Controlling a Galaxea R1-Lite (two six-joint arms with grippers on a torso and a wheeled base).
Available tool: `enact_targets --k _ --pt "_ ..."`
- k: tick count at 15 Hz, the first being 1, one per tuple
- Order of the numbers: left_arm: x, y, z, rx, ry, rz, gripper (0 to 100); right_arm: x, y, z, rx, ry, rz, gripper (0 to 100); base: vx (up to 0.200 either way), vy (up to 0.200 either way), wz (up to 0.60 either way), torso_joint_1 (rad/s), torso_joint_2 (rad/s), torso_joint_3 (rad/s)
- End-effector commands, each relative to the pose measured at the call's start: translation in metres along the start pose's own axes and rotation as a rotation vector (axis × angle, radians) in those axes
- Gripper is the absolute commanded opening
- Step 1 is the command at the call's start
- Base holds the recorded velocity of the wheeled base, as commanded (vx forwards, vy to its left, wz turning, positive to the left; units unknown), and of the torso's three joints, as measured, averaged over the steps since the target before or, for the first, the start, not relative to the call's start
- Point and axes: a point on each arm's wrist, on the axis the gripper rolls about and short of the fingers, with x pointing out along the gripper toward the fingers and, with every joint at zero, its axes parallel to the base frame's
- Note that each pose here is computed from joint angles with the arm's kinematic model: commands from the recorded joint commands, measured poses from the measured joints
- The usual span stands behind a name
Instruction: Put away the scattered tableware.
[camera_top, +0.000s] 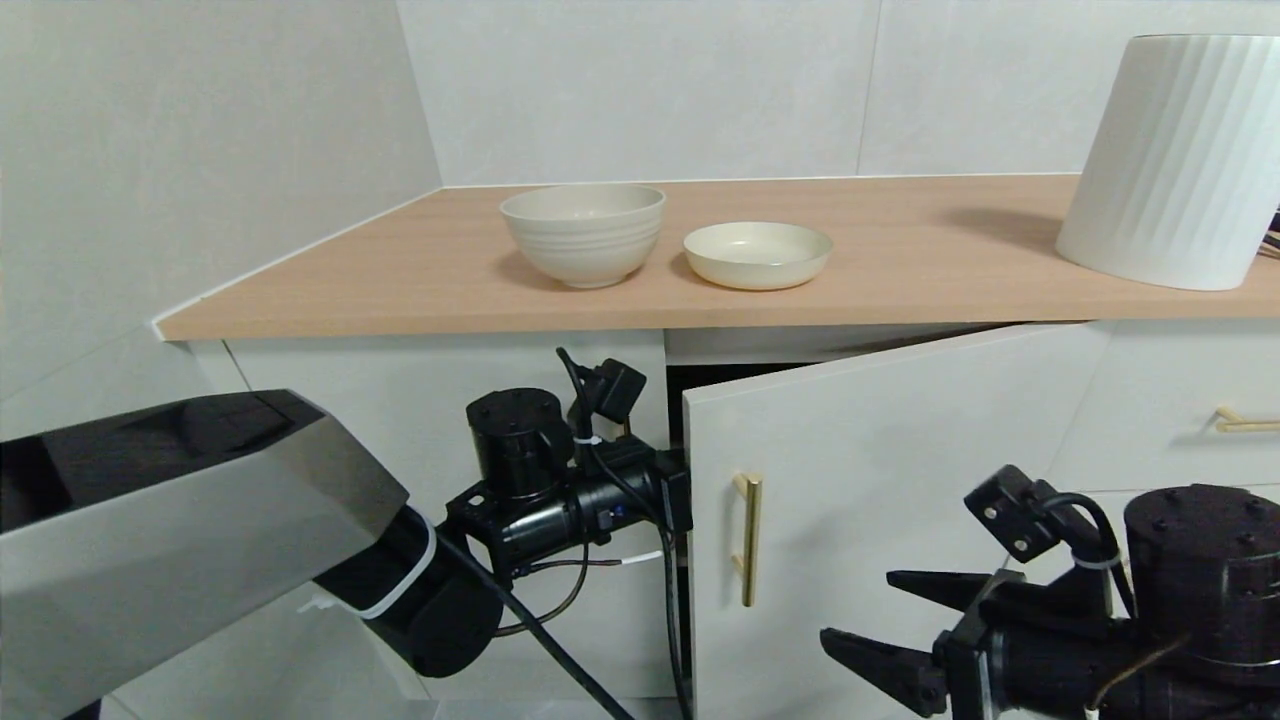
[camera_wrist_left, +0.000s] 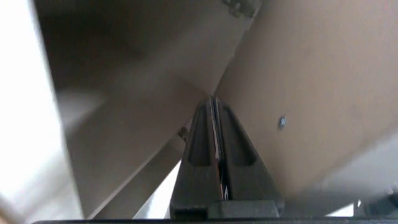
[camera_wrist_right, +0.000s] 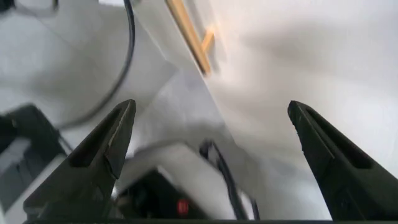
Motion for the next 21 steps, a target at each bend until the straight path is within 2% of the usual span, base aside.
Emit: enact_targets --k 1,4,7,13,21 --pt "0.001 -0.006 0.006 0.013 -0.016 -0.014 0 -0.034 0.011 0.003 -0.011 -0.017 0.047 100 0.000 0.000 0.00 0.000 0.00 0.000" --pt "0.001 -0.005 -0.002 -0.001 0.010 -0.011 0 -0.034 0.011 0.000 -0.007 0.016 0.055 100 0.000 0.000 0.00 0.000 0.00 0.000" --pt "0.000 -0.005 -0.004 -0.003 0.014 -0.010 0 -0.035 0.016 -0.006 -0.023 0.040 0.083 100 0.000 0.000 0.00 0.000 0.00 0.000" --pt "0.003 -0.003 -0.006 -0.002 0.011 -0.011 0 -0.037 0.021 -0.009 -0.043 0.043 0.103 100 -0.200 0.000 0.00 0.003 0.00 0.004" --pt "0.016 0.000 -0.009 0.002 0.006 -0.024 0 -0.040 0.026 -0.012 -0.055 0.049 0.131 100 0.000 0.000 0.00 0.000 0.00 0.000"
